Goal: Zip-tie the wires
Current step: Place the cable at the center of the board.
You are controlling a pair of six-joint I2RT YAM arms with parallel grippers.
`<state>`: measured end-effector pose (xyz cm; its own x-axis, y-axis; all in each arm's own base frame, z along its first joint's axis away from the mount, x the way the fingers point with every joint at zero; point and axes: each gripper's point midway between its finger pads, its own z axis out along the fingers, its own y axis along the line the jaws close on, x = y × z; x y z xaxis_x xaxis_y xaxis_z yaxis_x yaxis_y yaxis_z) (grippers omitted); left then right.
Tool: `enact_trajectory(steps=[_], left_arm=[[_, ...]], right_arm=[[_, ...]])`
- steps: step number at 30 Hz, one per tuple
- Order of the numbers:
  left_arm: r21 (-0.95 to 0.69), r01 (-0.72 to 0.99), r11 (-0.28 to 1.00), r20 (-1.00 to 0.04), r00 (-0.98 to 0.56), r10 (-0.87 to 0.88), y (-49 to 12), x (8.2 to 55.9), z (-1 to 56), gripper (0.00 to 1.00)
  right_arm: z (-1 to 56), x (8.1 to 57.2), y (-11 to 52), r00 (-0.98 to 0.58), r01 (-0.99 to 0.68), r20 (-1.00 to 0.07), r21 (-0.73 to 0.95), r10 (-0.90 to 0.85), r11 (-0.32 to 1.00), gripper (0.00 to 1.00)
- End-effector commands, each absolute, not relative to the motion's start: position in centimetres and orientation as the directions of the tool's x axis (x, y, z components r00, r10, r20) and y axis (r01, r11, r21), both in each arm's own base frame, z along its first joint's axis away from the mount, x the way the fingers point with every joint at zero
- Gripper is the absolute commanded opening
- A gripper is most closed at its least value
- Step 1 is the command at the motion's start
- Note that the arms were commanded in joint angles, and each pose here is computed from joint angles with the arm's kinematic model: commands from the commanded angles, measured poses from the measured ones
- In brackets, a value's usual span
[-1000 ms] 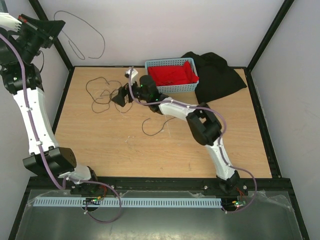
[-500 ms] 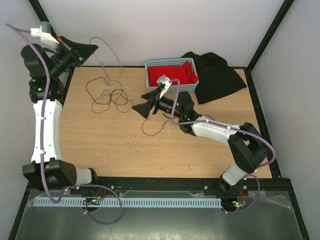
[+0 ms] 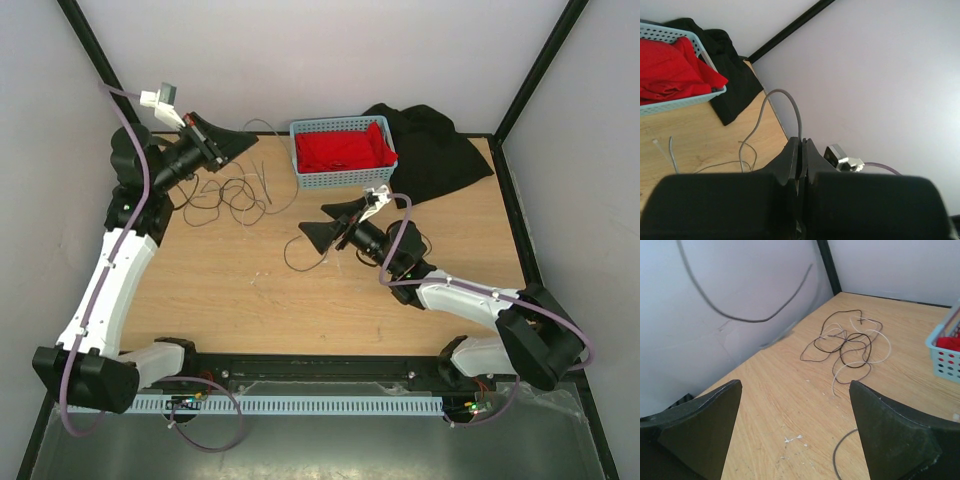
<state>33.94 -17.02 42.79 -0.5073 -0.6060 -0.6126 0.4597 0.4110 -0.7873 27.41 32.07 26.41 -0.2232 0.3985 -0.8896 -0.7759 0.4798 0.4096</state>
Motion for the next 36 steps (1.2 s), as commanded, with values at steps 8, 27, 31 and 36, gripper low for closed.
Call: enact_trajectory(steps=[8, 27, 31, 36], left_arm=[[-0.762, 0.532, 0.370, -0.631, -0.482, -0.608, -19.1, 30.5, 43.7, 0.00], [-0.786, 0.522, 0.331, -0.607, -0.553, -0.571, -21.1, 28.9, 41.8, 0.00], [-0.785, 0.524, 0.330, -0.608, -0.550, -0.573, -21.0, 28.7, 41.8, 0.00], [-0.760, 0.553, 0.342, -0.636, -0.521, -0.569, -20.7, 28.2, 42.4, 0.00]], right_arm=[[28.1, 26.5, 32.2, -0.215, -0.811, -0.859, 0.422, 0.464, 0.406, 1.00], [27.2, 28.9, 35.1, -0.251, -0.811, -0.842, 0.452, 0.477, 0.372, 0.95], [27.1, 29.0, 35.8, -0.264, -0.820, -0.840, 0.454, 0.474, 0.348, 0.77], [25.6, 29.4, 35.3, -0.246, -0.806, -0.867, 0.431, 0.434, 0.406, 0.43]])
